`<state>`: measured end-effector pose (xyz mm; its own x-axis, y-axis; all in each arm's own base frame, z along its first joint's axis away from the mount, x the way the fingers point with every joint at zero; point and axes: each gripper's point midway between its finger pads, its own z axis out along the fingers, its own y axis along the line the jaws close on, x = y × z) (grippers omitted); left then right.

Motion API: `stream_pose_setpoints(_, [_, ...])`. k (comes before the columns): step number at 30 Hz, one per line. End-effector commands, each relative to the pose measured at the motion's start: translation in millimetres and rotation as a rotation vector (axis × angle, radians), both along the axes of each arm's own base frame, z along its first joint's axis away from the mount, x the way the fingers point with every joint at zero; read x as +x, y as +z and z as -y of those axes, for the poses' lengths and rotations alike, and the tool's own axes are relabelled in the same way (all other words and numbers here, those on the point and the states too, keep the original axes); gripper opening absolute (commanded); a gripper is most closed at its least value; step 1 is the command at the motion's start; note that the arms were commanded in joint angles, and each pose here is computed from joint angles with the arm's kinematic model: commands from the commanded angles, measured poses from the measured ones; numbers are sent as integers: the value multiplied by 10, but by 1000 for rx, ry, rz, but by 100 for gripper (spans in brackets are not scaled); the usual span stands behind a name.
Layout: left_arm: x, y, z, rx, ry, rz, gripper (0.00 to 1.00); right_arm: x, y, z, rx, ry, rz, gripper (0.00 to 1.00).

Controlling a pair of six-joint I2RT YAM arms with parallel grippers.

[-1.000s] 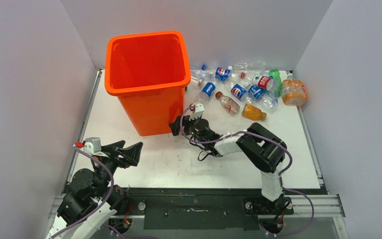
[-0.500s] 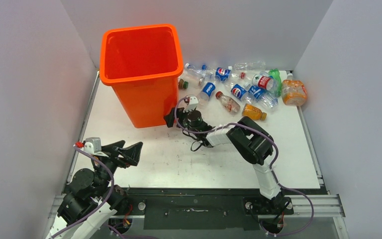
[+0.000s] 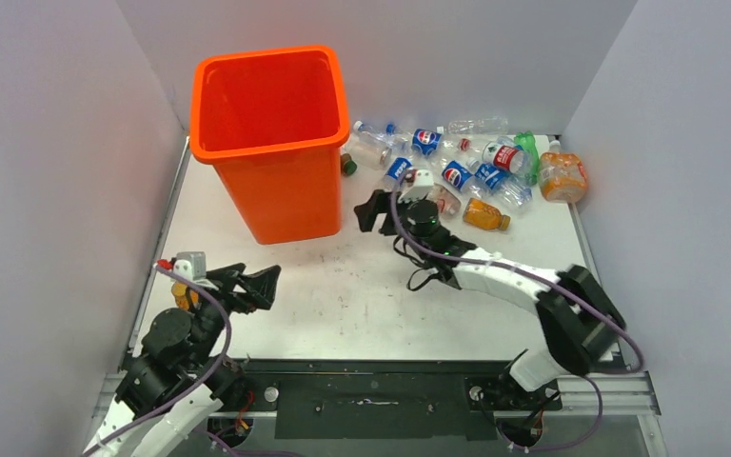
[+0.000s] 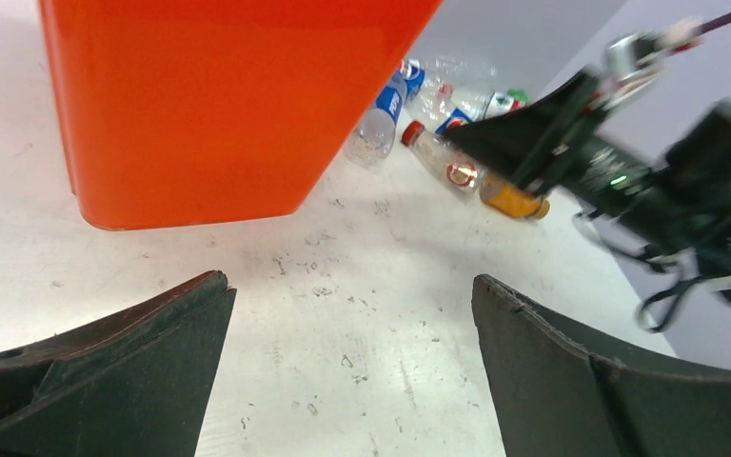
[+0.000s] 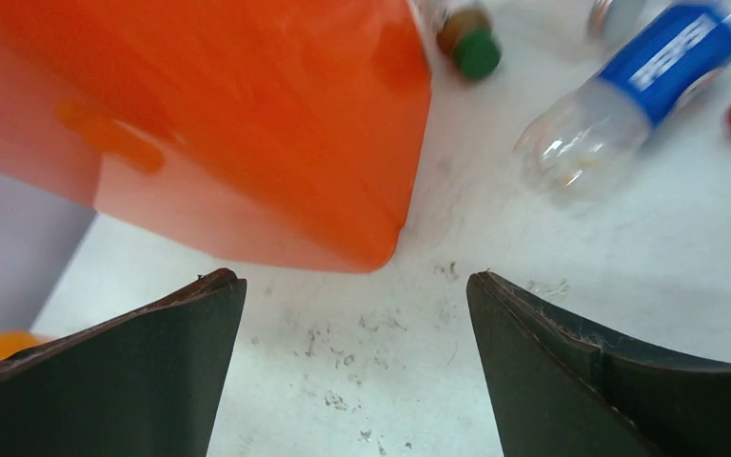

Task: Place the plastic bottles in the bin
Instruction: Move the trash bin to the center of the board, then pick up the plastic bottle at the center of the board.

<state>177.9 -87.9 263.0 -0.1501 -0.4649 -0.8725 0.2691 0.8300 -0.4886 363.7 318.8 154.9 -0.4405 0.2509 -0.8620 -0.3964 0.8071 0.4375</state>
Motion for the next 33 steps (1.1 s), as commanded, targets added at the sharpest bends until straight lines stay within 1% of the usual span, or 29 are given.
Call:
stream_pose_setpoints(1, [96, 363, 279, 18, -99, 55, 96, -160, 381, 708, -92, -198, 15, 90])
stream_pose_setpoints(6, [259, 598, 600, 138, -203, 58, 96, -301, 381, 1373, -138, -362, 10, 90])
stream_pose_setpoints(7, [278, 667, 644, 157, -219, 67, 96, -314, 346, 1514, -138, -410, 1, 90])
stream_pose_setpoints(10, [333, 669, 749, 195, -254, 81, 96, -315, 171, 1970, -103, -562, -62, 90])
stream_pose_setpoints(13, [345, 528, 830, 159, -277, 91, 96, -233, -32, 2281, 14, -624, -148, 90])
stream_pose_setpoints(15, [321, 438, 863, 117, -293, 108, 96, -163, -116, 2391, 86, -653, -183, 90])
stream_pose_setpoints(18, [257, 416, 851, 70, -306, 123, 96, -63, -110, 2504, 90, -723, -175, 90])
stream_pose_setpoints(21, [233, 356, 794, 77, -291, 107, 96, -14, -120, 2761, 106, -843, -148, 90])
stream_pose_setpoints(24, [231, 361, 733, 81, -264, 104, 96, 29, -191, 3073, 160, -952, -147, 90])
stream_pose_setpoints(27, [214, 379, 731, 70, -268, 112, 96, 93, -407, 3341, 173, -1043, -208, 90])
stream_pose_setpoints(31, [196, 382, 765, 68, -288, 109, 96, 224, -634, 3490, 293, -1061, -282, 90])
stream_pose_setpoints(33, [195, 381, 764, 69, -289, 107, 96, 291, -651, 3493, 347, -1060, -281, 90])
